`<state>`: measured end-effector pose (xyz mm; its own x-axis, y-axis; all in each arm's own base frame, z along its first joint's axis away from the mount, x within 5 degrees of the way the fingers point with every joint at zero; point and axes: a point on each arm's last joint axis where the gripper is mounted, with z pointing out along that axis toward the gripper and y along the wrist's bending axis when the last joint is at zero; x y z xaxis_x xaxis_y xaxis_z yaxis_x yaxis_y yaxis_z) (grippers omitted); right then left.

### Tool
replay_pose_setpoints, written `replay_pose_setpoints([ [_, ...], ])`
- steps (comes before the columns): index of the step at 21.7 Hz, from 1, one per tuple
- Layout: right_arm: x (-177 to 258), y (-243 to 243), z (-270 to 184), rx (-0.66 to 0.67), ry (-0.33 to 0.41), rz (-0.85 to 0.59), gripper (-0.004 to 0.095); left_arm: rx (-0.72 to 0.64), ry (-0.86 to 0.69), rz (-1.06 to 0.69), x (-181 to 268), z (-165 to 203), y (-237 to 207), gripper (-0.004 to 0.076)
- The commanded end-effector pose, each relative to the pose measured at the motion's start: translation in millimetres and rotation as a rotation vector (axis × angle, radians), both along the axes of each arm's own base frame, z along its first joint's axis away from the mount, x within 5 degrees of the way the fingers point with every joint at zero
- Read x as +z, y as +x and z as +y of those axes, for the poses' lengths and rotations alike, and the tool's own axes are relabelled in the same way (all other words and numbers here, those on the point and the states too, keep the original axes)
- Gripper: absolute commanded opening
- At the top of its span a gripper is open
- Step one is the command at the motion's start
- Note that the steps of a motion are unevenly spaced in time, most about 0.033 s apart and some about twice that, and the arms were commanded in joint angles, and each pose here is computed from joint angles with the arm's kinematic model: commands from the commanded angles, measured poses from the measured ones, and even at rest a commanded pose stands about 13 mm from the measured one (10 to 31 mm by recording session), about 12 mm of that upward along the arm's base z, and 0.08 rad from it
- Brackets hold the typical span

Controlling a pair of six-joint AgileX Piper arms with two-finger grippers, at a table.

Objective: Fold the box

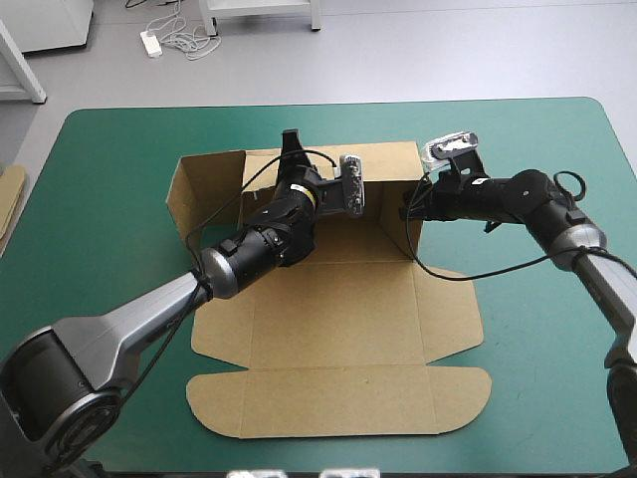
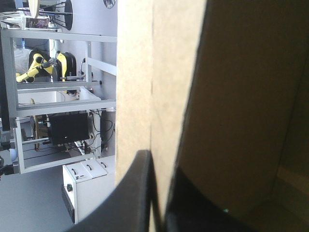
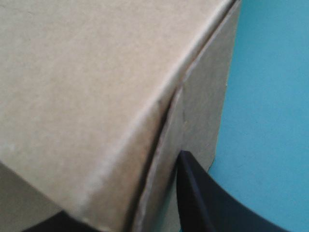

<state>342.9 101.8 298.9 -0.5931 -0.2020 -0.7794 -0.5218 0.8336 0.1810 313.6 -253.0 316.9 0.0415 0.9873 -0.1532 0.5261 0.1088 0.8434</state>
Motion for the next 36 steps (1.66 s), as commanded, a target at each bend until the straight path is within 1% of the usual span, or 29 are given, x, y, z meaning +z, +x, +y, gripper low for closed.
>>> replay_pose_setpoints([
  [1,21.3,-8.3,2.9,0.036,0.049,-0.021,0.0155,0.07,-0.09,0.064,4.6,4.9,-6.7,-0.0009],
  [2,21.1,-8.9,3.3,0.044,0.049,-0.017,0.0119,0.069,-0.085,0.059,4.9,5.1,-6.5,-0.0009],
  [3,21.0,-9.1,3.4,0.046,0.049,-0.016,0.0104,0.069,-0.084,0.058,5.1,5.1,-6.4,-0.0009],
  [6,21.8,-9.0,4.2,0.042,0.069,-0.012,-0.0017,0.064,-0.072,0.045,7.3,5.3,-5.8,-0.0009],
  [9,22.7,-7.8,3.8,0.028,0.076,-0.022,-0.0017,0.057,-0.057,0.025,9.4,5.0,-5.3,-0.0008],
  [10,22.8,-7.8,3.7,0.025,0.079,-0.021,-0.0017,0.064,-0.058,0.025,11.1,5.0,-5.5,0.0004],
  [11,23.0,-7.2,3.4,0.012,0.087,-0.018,-0.0017,0.077,-0.068,0.026,15.7,5.3,-6.2,0.0052],
  [12,23.2,-6.9,3.2,-0.001,0.097,-0.012,-0.0017,0.085,-0.083,0.038,18.6,3.9,-8.5,0.0116],
  [13,23.3,-6.5,2.9,-0.01,0.1,-0.013,-0.0017,0.08,-0.106,0.055,23.5,2.6,-13.7,0.0207],
  [15,24.0,-5.8,2.5,-0.025,0.11,-0.009,-0.0017,0.08,-0.138,0.099,30.4,1.2,-26.8,0.0361],
  [17,24.9,-5.3,2.3,-0.035,0.117,-0.008,-0.0017,0.087,-0.136,0.132,36.0,3.1,-37.4,0.0418],
  [23,25.4,-4.2,1.5,-0.064,0.135,-0.002,-0.0017,-0.005,-0.136,0.195,52.3,-7.7,-78.8,0.0417],
  [26,25.5,-4.1,1.4,-0.068,0.138,-0.002,-0.0017,-0.131,-0.141,0.187,64.8,-25.0,-117.1,0.0417],
  [28,25.7,-3.6,1.1,-0.073,0.138,-0.007,-0.0017,-0.178,-0.168,0.204,69.3,-32.5,-131.3,0.0417],
  [32,25.8,-3.4,1.0,-0.078,0.142,-0.005,-0.0017,-0.217,-0.286,0.274,80.9,-37.7,-144.2,0.0417],
  [36,25.8,-3.4,0.9,-0.078,0.14,-0.006,-0.0017,-0.186,-0.379,0.214,108.7,-22.7,-135.2,0.0417],
])
